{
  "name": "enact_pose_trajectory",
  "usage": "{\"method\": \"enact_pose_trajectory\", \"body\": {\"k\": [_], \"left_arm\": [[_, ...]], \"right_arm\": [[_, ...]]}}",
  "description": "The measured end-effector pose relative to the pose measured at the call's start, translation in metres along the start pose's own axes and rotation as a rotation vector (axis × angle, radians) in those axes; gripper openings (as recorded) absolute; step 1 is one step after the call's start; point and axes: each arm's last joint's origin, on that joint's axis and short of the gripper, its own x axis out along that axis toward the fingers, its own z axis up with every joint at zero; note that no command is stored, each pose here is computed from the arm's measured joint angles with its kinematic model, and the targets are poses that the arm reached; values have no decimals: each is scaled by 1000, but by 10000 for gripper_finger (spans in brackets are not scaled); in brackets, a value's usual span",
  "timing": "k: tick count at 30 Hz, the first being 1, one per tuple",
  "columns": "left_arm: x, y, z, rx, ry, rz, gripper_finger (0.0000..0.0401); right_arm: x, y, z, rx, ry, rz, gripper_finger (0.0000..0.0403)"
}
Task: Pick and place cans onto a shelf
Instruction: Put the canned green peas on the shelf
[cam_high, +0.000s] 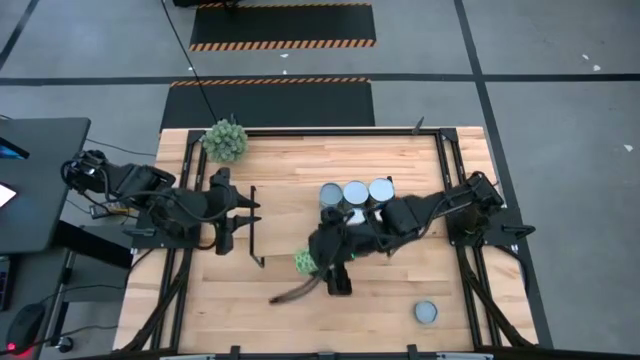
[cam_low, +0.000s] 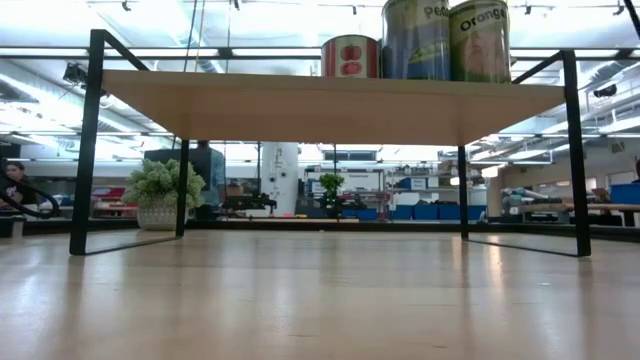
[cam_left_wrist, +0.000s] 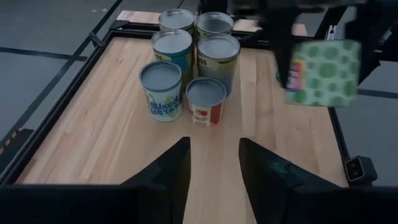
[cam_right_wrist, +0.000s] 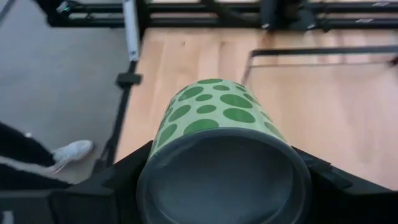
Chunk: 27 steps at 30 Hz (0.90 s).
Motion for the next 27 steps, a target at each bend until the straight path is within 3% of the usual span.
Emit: {"method": "enact_pose_trajectory", "body": {"k": [9,19,27], "left_arm": [[-18,8,7,-49,-106,-34,141],[-20,11,6,-44,-119,29,141],[-21,15,7,13,-152,156,141]], "right_arm": [[-18,-33,24,-79,-104,-86,287],[-18,-96,37,-107,-128,-199,286],[-13,-141,40,-99,-123,-217,286]]}}
